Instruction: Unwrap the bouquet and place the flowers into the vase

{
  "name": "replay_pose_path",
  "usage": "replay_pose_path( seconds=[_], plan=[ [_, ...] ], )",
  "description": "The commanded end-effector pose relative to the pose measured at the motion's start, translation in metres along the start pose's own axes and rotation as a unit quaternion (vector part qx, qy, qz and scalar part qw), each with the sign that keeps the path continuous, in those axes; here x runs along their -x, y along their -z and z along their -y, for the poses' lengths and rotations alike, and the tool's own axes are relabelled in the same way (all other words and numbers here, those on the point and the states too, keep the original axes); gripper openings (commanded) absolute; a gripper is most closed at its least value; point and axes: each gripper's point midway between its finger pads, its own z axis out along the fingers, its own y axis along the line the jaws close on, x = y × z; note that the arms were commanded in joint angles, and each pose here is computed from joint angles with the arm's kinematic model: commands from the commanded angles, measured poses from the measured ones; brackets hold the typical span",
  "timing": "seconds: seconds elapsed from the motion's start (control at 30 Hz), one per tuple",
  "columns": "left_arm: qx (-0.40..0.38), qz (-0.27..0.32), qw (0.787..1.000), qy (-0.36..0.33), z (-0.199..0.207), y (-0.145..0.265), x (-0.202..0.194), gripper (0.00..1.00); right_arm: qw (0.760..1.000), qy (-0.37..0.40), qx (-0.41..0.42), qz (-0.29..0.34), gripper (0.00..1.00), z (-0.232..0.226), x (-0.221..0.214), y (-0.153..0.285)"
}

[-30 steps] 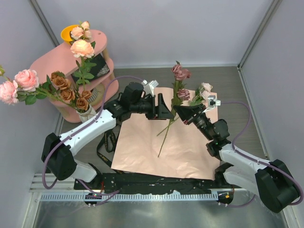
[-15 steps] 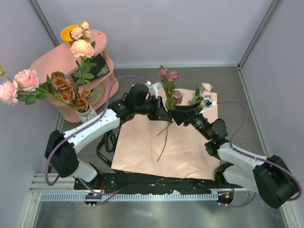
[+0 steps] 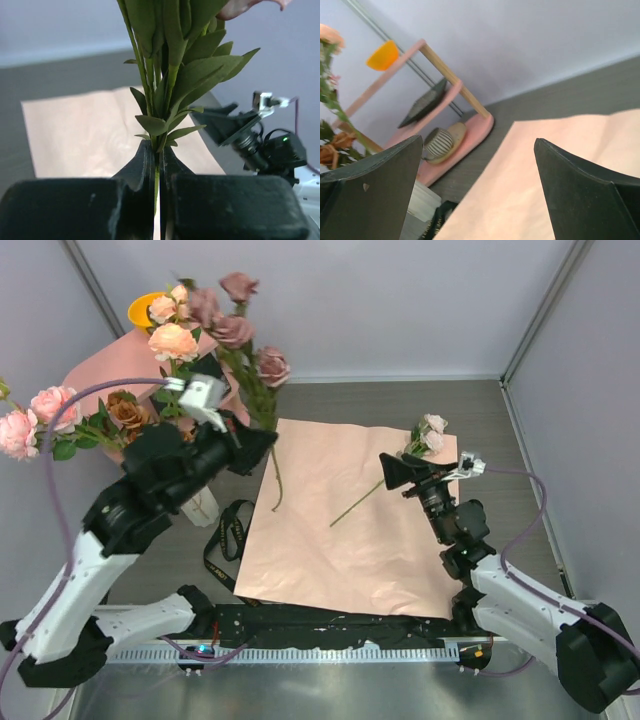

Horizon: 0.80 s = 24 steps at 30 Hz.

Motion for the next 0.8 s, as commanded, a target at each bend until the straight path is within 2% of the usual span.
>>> replay_pose_path(
  seconds=[0.0, 0.2, 0.23, 0.27, 0.33, 0.37, 0.47, 0.6, 0.63, 0.77],
  plan=[
    [0.06, 0.093, 0.991, -0.075, -0.019, 0.057, 0.061, 0.0, 0.999, 0.008, -0.036, -0.022, 1.0, 0.018, -0.016, -0.01],
    [0.153, 0.163, 0.966, -0.129, -0.054, 0.124, 0.096, 0.0, 0.999, 0.006, -0.035, -0.037, 1.0, 0.018, -0.024, -0.013],
    [0.188, 0.178, 0.956, -0.141, -0.067, 0.136, 0.101, 0.0, 0.999, 0.006, -0.037, -0.039, 1.0, 0.019, -0.026, -0.013],
    [0.2, 0.215, 0.947, -0.132, -0.072, 0.158, 0.112, 0.0, 0.998, 0.007, -0.039, -0.038, 1.0, 0.021, -0.026, -0.014],
    [0.23, 0.236, 0.934, -0.136, -0.083, 0.17, 0.115, 0.0, 0.998, 0.008, -0.039, -0.041, 1.0, 0.021, -0.028, -0.015],
    [0.259, 0.263, 0.921, -0.121, -0.093, 0.189, 0.122, 0.0, 0.998, 0.008, -0.042, -0.044, 1.0, 0.023, -0.03, -0.015],
    [0.312, 0.274, 0.902, -0.118, -0.11, 0.202, 0.123, 0.0, 0.998, 0.008, -0.044, -0.05, 1.0, 0.025, -0.034, -0.016],
    [0.343, 0.294, 0.887, -0.098, -0.124, 0.207, 0.116, 0.0, 0.998, 0.006, -0.044, -0.055, 1.0, 0.026, -0.038, -0.017],
    [0.34, 0.32, 0.88, -0.083, -0.123, 0.21, 0.122, 0.0, 0.998, 0.005, -0.044, -0.055, 1.0, 0.026, -0.038, -0.017],
    [0.361, 0.355, 0.861, -0.048, -0.132, 0.208, 0.12, 0.0, 0.998, 0.006, -0.044, -0.055, 1.0, 0.026, -0.038, -0.017]
  ],
)
